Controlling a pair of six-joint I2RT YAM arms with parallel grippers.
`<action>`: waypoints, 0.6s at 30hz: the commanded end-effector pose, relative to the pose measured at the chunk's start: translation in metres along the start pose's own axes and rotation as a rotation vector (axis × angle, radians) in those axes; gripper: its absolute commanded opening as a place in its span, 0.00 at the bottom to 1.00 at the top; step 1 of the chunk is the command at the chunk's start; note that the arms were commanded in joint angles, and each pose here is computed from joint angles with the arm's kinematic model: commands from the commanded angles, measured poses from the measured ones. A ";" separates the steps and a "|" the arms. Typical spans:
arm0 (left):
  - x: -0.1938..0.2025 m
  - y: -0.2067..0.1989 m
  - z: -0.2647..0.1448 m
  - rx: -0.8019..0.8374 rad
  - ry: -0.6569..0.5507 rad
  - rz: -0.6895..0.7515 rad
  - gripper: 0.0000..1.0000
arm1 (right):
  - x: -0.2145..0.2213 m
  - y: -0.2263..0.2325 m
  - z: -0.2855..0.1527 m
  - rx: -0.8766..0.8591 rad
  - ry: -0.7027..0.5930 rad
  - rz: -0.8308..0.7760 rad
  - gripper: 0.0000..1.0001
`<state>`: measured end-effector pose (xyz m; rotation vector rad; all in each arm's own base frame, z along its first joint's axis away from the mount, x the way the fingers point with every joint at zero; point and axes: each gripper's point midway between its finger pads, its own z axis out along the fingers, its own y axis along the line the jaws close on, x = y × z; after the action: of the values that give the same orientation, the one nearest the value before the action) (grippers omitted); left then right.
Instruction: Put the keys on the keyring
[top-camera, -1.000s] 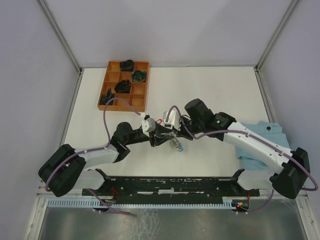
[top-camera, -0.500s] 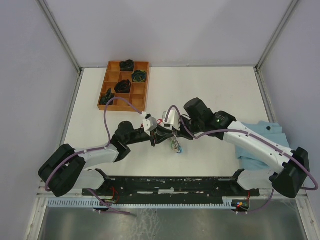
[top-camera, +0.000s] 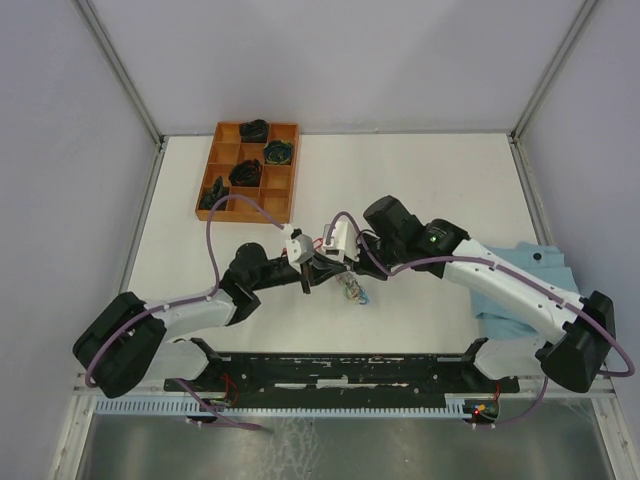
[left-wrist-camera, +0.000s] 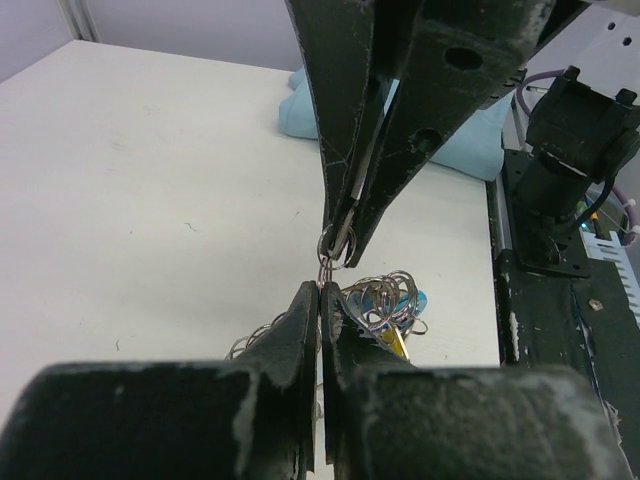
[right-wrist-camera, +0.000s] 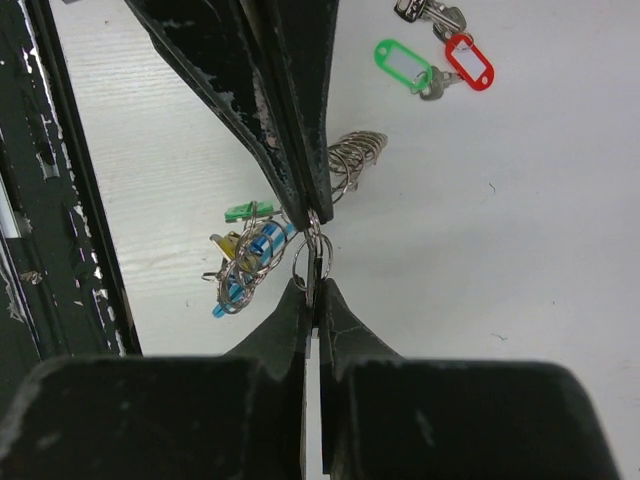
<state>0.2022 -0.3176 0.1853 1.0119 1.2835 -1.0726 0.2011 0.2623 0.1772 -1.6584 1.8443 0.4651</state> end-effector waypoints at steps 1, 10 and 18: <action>-0.019 0.003 -0.004 -0.034 -0.059 0.075 0.03 | -0.002 -0.017 -0.019 0.084 0.025 0.018 0.01; -0.025 0.003 -0.010 -0.064 -0.104 0.070 0.03 | 0.035 -0.013 -0.018 0.042 0.148 0.126 0.01; -0.032 0.004 -0.013 -0.091 -0.164 0.034 0.03 | 0.049 -0.001 -0.003 -0.040 0.218 0.188 0.01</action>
<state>0.1959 -0.3091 0.1876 0.9641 1.2571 -1.0502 0.2010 0.2494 0.1559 -1.6398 2.0132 0.4955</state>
